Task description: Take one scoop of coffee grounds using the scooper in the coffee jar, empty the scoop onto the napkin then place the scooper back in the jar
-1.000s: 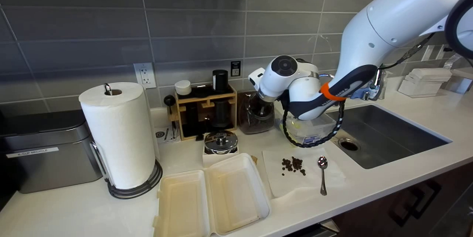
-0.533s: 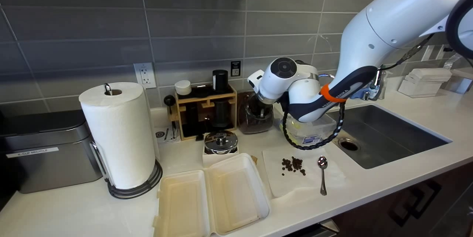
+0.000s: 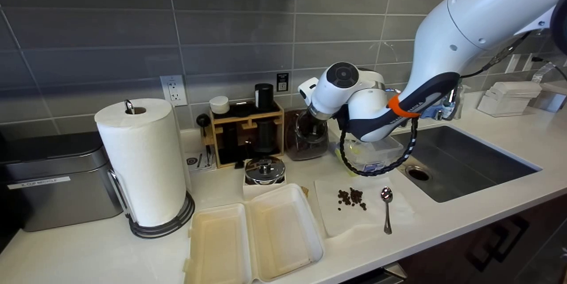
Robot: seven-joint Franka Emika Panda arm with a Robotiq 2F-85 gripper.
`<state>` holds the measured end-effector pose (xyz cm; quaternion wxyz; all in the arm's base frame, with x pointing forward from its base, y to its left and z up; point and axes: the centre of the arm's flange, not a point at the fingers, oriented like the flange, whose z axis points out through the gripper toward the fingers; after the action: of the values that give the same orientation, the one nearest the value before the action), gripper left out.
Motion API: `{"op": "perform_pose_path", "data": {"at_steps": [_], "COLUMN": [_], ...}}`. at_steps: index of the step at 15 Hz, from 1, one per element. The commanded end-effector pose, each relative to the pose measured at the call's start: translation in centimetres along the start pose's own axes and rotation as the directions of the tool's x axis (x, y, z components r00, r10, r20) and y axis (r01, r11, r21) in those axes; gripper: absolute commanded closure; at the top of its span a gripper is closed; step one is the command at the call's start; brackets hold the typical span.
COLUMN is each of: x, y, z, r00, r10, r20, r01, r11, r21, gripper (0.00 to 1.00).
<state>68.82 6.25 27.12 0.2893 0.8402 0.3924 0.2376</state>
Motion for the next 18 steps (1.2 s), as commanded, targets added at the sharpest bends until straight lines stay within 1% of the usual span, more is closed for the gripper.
{"op": "perform_pose_path", "data": {"at_steps": [1, 4, 5, 7, 8, 9, 10, 11, 13, 15, 17, 18], "x": [-1.1, -1.5, -1.6, -1.8, -1.9, -2.0, -2.3, -2.5, -2.9, -3.5, -4.2, -4.5], "y": [0.8, 1.3, 1.4, 1.6, 1.7, 1.7, 1.7, 1.7, 1.4, 1.3, 1.5, 1.9], "z": [-1.9, -2.5, -2.9, -3.8, -4.5, -5.3, -6.3, -7.0, -8.7, -10.8, -12.8, -14.0], "r00": [1.0, 1.0, 1.0, 0.999, 0.999, 0.998, 0.996, 0.994, 0.987, 0.97, 0.946, 0.929], "r10": [0.015, 0.02, 0.023, 0.042, 0.053, 0.065, 0.087, 0.105, 0.156, 0.225, 0.29, 0.324], "r20": [-0.013, -0.011, -0.008, -0.006, 0.002, 0.003, 0.009, 0.021, 0.043, 0.089, 0.147, 0.178], "r01": [-0.016, -0.02, -0.024, -0.042, -0.053, -0.065, -0.087, -0.105, -0.159, -0.234, -0.31, -0.352], "r11": [0.999, 0.998, 0.998, 0.998, 0.998, 0.998, 0.996, 0.994, 0.986, 0.966, 0.941, 0.924], "r21": [-0.044, -0.059, -0.058, -0.044, -0.035, -0.028, 0.001, 0.011, 0.056, 0.111, 0.135, 0.15], "gripper": [0.45, 0.69, 0.77, 0.9, 0.99, 1.0, 1.0, 1.0, 1.0, 1.0, 1.0, 1.0]}}
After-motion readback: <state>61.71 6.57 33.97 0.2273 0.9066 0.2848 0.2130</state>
